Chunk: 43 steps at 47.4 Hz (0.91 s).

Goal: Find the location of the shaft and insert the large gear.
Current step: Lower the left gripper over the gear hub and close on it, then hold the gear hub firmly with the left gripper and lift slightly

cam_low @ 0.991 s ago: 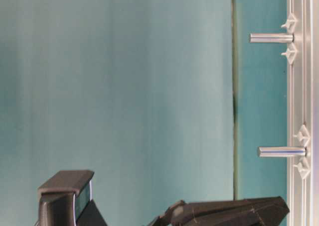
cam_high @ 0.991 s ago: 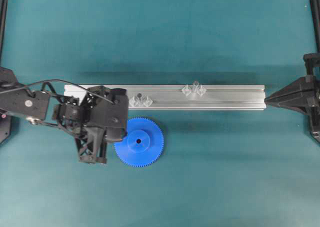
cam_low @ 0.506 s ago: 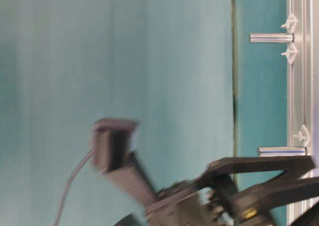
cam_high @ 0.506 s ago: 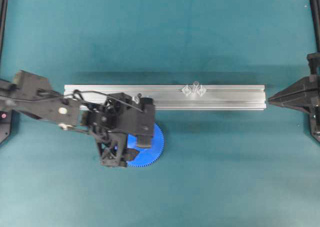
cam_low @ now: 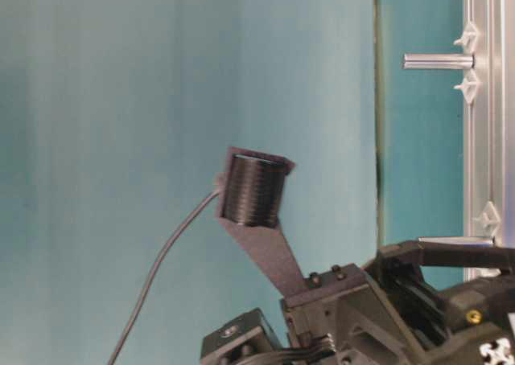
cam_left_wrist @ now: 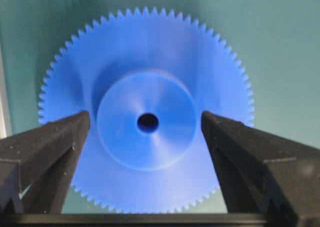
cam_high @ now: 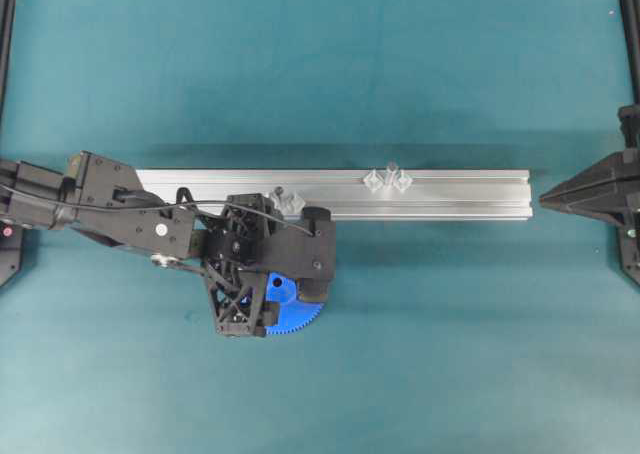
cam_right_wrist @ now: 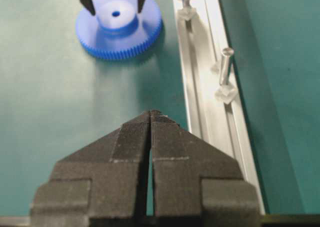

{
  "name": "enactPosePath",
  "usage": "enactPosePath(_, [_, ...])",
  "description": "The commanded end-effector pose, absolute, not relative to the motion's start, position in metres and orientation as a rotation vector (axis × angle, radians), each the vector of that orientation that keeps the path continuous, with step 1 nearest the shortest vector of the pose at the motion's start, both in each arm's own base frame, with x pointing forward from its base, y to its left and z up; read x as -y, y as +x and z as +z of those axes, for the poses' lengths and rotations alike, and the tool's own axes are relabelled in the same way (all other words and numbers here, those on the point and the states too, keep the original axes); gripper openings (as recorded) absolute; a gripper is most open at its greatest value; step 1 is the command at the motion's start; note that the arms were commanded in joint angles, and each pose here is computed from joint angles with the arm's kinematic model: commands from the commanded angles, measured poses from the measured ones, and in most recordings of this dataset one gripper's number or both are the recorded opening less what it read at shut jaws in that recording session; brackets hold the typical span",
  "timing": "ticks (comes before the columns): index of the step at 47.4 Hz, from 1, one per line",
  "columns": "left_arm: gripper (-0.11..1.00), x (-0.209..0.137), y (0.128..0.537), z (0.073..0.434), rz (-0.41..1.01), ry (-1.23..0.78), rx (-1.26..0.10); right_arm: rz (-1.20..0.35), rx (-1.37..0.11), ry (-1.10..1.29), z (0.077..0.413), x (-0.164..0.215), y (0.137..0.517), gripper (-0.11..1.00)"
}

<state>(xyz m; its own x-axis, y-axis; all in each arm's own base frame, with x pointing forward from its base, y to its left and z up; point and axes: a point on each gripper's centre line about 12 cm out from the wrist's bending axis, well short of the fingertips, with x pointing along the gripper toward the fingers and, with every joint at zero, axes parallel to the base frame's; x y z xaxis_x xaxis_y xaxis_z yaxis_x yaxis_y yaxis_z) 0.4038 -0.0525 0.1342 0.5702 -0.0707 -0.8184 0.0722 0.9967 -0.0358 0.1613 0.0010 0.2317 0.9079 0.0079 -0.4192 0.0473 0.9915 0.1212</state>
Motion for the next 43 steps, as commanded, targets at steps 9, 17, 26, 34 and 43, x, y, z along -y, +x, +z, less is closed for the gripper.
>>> enactPosePath(9, [0.95, 0.051, 0.411, 0.14, -0.076, -0.009, -0.939, -0.025, -0.428, 0.143, 0.233, -0.001, 0.162, 0.0])
enactPosePath(17, [0.95, 0.052, 0.412, 0.139, -0.072, -0.019, -0.943, -0.025, -0.428, 0.141, 0.233, -0.001, 0.162, 0.0])
enactPosePath(26, [0.95, 0.051, 0.411, 0.135, -0.068, -0.022, -0.952, -0.025, -0.426, 0.143, 0.232, -0.001, 0.162, 0.0])
enactPosePath(34, [0.95, 0.051, 0.411, 0.133, -0.067, -0.023, -0.958, -0.025, -0.423, 0.143, 0.233, -0.001, 0.162, 0.0])
enactPosePath(43, [0.95, 0.052, 0.411, 0.131, -0.067, -0.023, -0.963, -0.025, -0.423, 0.143, 0.233, -0.001, 0.161, 0.0])
